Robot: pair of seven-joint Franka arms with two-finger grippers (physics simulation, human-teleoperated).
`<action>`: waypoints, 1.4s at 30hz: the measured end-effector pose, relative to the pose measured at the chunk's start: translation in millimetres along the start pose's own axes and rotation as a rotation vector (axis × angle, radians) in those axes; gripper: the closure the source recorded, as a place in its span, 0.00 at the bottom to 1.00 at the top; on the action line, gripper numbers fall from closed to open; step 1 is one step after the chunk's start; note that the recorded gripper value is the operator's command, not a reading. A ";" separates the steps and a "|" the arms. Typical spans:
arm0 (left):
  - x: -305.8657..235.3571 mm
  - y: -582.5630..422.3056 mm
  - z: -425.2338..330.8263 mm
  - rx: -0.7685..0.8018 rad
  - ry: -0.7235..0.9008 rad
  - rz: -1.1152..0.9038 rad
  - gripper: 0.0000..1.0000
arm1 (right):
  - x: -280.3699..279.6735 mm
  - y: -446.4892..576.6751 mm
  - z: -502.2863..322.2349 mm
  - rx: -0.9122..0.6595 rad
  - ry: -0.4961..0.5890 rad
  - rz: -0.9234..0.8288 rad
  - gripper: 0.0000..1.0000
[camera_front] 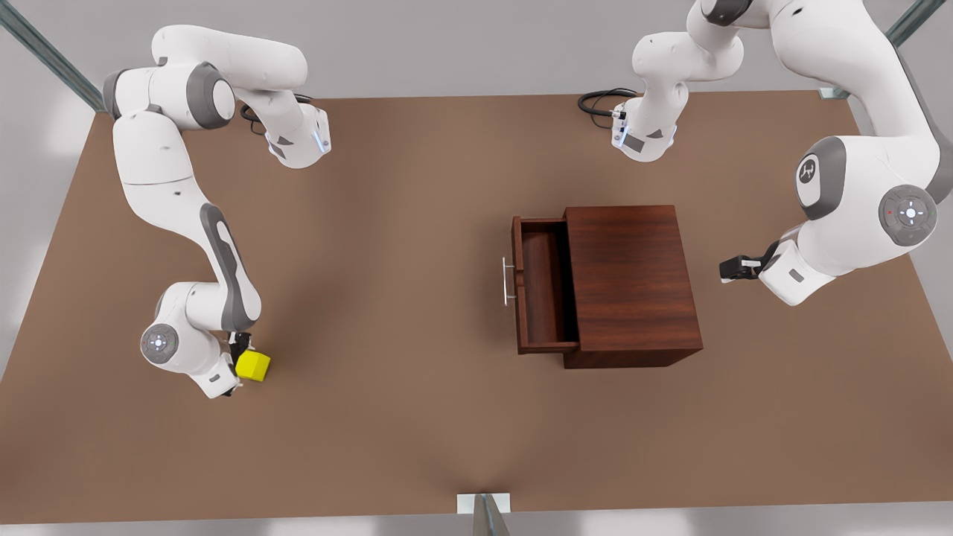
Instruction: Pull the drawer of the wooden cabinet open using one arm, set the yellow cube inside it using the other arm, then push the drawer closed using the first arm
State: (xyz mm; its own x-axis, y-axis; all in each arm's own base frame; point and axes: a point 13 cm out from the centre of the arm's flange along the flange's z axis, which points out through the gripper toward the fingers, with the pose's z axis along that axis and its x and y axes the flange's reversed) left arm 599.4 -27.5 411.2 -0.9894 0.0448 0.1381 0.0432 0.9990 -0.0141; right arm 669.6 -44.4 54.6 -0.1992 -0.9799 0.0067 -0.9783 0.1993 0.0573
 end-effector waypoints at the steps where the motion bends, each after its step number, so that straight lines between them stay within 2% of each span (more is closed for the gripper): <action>1: 0.0 0.0 0.1 0.000 0.000 0.001 0.00 | 0.1 -0.1 0.6 0.000 0.000 -0.001 0.15; 4: 0.0 0.3 0.2 0.000 0.000 0.001 0.00 | 1.1 -0.8 0.4 0.003 -0.001 -0.003 0.48; 5: 0.1 0.4 0.2 0.000 0.001 0.002 0.00 | 2.6 -1.3 -0.3 0.004 -0.001 -0.003 0.53; 12: 0.1 0.1 0.4 0.000 0.001 0.004 0.00 | -27.5 -7.7 -43.3 0.027 -0.034 -0.037 0.52; 23: 0.1 0.5 0.3 0.000 0.001 0.006 0.00 | -183.5 6.8 -179.5 0.026 -0.134 -0.120 0.50; 29: 0.1 0.3 0.3 0.000 0.001 0.007 0.00 | -280.9 59.8 -214.4 -0.053 -0.207 -0.141 0.49; 42: 0.4 1.9 -0.4 0.000 0.000 0.007 0.00 | -438.7 167.1 -273.7 -0.094 -0.243 -0.092 0.49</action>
State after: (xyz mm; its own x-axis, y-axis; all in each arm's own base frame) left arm 599.0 -25.6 411.7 -0.9891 0.0513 0.1379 0.0497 0.9987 -0.0148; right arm 609.3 417.5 334.6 -0.1291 -0.9616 -0.2422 -0.9855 0.0974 0.1386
